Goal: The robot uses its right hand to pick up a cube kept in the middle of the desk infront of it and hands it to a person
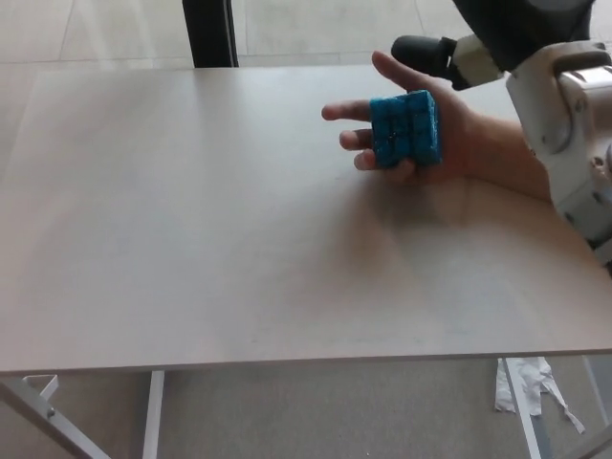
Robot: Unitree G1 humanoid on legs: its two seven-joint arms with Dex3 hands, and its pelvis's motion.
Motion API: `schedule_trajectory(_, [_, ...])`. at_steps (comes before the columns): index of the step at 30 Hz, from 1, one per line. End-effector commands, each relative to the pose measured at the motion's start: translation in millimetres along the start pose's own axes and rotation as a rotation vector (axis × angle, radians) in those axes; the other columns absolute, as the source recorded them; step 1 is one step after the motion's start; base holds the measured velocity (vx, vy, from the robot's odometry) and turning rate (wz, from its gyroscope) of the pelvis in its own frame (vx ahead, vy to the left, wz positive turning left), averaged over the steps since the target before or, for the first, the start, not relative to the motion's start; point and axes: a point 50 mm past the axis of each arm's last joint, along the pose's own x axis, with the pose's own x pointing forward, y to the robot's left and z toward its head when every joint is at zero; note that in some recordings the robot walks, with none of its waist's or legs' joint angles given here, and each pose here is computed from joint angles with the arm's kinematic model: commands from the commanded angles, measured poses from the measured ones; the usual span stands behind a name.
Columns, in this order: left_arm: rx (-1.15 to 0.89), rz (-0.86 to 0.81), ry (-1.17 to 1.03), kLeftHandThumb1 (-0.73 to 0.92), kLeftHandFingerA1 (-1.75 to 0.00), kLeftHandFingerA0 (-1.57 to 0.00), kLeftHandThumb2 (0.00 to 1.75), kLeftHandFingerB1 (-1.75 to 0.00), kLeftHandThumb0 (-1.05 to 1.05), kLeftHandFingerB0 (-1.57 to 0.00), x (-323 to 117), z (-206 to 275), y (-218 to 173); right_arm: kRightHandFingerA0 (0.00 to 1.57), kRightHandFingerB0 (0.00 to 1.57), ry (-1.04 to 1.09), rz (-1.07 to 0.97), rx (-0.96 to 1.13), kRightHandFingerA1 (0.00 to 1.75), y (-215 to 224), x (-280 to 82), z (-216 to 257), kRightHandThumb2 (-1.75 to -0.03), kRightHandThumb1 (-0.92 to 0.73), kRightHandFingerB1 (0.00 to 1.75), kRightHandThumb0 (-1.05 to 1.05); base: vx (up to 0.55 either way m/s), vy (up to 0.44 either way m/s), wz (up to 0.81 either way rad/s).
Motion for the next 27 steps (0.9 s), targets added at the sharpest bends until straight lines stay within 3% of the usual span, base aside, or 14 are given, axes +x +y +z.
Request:
schedule_trajectory(1, [0.004,0.027,-0.015,0.69,-0.54,-0.48,0.61,-0.46,-0.62,-0.53,-2,4,7,0.3,0.21,0.112,-0.271,0.4,0.52,-135,-143,-58,-0.82,-0.47,0.42,-0.65,0.0,0.0,0.0])
schedule_trajectory(2, [-0.017,0.029,-0.012,0.68,-0.55,-0.49,0.6,-0.46,-0.61,-0.54,-2,3,8,0.5,0.35,0.14,-0.329,0.401,0.44,-141,-162,-66,-0.59,-0.62,0.32,-0.58,0.0,0.0,0.0])
schedule_trajectory(3, [-0.024,0.031,-0.012,0.68,-0.55,-0.49,0.61,-0.46,-0.61,-0.54,-2,4,9,0.49,0.3,0.175,-0.368,0.386,0.55,-144,-177,-71,-0.87,-0.51,0.45,-0.69,0.0,0.0,0.0])
schedule_trajectory(9, [-0.005,0.024,-0.022,0.68,-0.58,-0.47,0.61,-0.46,-0.64,-0.5,-3,6,11,0.58,0.4,0.322,-0.503,0.363,0.61,-151,-237,-87,-0.83,-0.44,0.49,-0.63,0.0,0.0,0.0])
schedule_trajectory(10, [0.022,0.028,-0.023,0.7,-0.55,-0.44,0.61,-0.44,-0.64,-0.46,-3,6,11,0.7,0.56,0.345,-0.59,0.387,0.53,-152,-257,-96,-0.57,-0.52,0.37,-0.57,0.0,0.0,0.0])
schedule_trajectory(15, [0.025,0.026,-0.02,0.69,-0.55,-0.42,0.61,-0.45,-0.66,-0.46,-5,3,14,0.8,0.6,0.412,-0.775,0.302,0.62,-160,-293,-108,-0.58,-0.55,0.39,-0.61,0.0,0.0,0.0])
schedule_trajectory(16, [0.001,0.032,-0.015,0.69,-0.55,-0.44,0.61,-0.44,-0.63,-0.45,-5,2,15,0.8,0.56,0.466,-0.893,0.238,0.84,-168,-314,-117,-0.93,-0.52,0.57,-0.64,0.0,0.0,0.0])
schedule_trajectory(17, [-0.001,0.034,-0.013,0.69,-0.55,-0.44,0.61,-0.44,-0.63,-0.45,-5,1,15,0.8,0.56,0.47,-0.902,0.233,0.84,-169,-317,-118,-0.93,-0.52,0.57,-0.64,0.0,0.0,0.0])
schedule_trajectory(18, [0.011,0.033,-0.01,0.7,-0.54,-0.44,0.61,-0.44,-0.64,-0.45,-5,1,15,0.85,0.65,0.461,-0.919,0.215,0.88,-171,-319,-118,-0.59,-0.61,0.45,-0.58,0.0,0.0,0.0])
schedule_trajectory(19, [0.042,0.035,-0.003,0.71,-0.55,-0.48,0.61,-0.43,-0.64,-0.46,-5,1,16,0.98,0.69,0.448,-0.966,0.17,1.25,-175,-326,-122,-0.6,-0.62,0.49,-0.58,0.0,0.0,0.0])
schedule_trajectory(21, [0.038,0.044,0.001,0.71,-0.56,-0.48,0.61,-0.44,-0.63,-0.46,-5,0,17,1.0,0.7,0.446,-1.015,0.113,1.3,-178,-337,-129,-0.6,-0.62,0.51,-0.55,0.0,0.0,0.0])
schedule_trajectory(22, [0.033,0.044,0.002,0.71,-0.56,-0.48,0.61,-0.44,-0.63,-0.45,-6,0,17,0.99,0.7,0.45,-1.022,0.094,1.24,-177,-341,-131,-0.61,-0.64,0.54,-0.59,0.0,0.0,0.0])
schedule_trajectory(23, [0.016,0.043,0.0,0.69,-0.56,-0.49,0.61,-0.45,-0.62,-0.45,-6,-1,17,0.82,0.71,0.51,-1.041,0.072,0.9,-171,-353,-140,-0.59,-0.63,0.58,-0.54,0.0,0.0,0.0])
schedule_trajectory(27, [0.013,0.048,0.003,0.69,-0.55,-0.45,0.61,-0.44,-0.63,-0.46,-7,-4,19,0.86,0.73,0.655,-1.1,0.094,1.11,-155,-379,-158,-0.58,-0.6,0.61,-0.47,0.0,0.0,0.0])
